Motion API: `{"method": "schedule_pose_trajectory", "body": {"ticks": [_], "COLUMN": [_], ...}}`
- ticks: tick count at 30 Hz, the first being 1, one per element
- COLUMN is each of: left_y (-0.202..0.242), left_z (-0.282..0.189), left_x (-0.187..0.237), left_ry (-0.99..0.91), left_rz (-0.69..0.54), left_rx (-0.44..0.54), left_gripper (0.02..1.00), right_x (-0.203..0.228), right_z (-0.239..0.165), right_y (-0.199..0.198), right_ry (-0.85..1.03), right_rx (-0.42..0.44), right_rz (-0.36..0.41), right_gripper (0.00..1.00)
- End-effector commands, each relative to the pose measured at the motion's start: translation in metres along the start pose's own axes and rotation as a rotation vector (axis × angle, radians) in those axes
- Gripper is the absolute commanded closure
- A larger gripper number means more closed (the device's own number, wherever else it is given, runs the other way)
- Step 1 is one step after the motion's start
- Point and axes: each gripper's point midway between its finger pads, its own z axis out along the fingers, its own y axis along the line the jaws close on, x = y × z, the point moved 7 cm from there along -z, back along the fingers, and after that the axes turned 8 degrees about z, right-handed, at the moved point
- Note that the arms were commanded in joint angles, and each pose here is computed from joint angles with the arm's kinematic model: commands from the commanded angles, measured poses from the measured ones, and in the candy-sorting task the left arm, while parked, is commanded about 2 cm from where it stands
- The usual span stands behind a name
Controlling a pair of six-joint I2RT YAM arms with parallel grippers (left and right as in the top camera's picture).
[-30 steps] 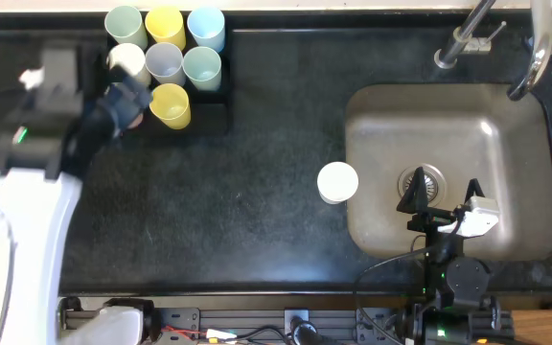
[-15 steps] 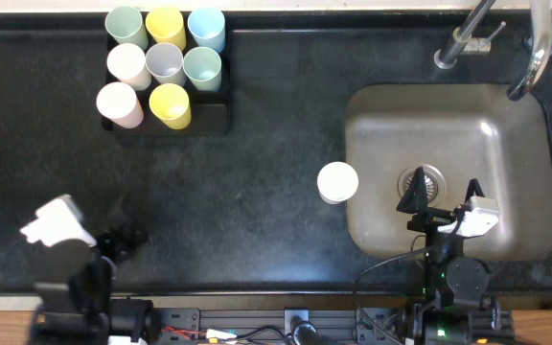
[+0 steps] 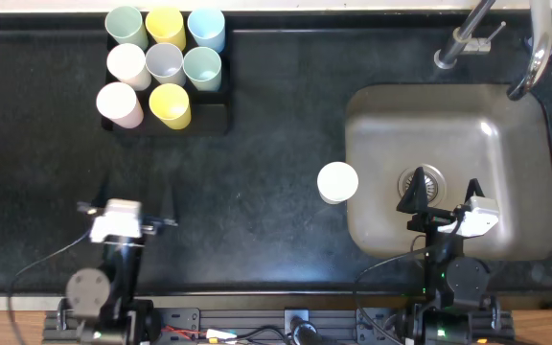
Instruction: Store Cups
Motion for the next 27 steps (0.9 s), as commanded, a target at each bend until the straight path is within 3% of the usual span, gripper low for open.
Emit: {"method": "schedule_pose_trajectory", "body": {"ticks": [1, 27], "left_y": [-0.0125, -0.0136], "left_z": [-0.0008, -0.003], "left_x": [0.0211, 0.0244], "left_ry": [0.076, 0.093], "left_rz": [0.044, 0.041], "left_rx": [0.094, 0.099], "left_gripper": [0.02, 0.02], "right_x": [0.0038, 0.0038], "right_z": [0.0004, 0.0004], "right_y": [0.0004, 0.0004], "right_ry": [0.006, 0.006], "right_rx": [-0.011, -0.011], "right_rz": [0.005, 0.005], "right_gripper": [0.003, 0.007]}}
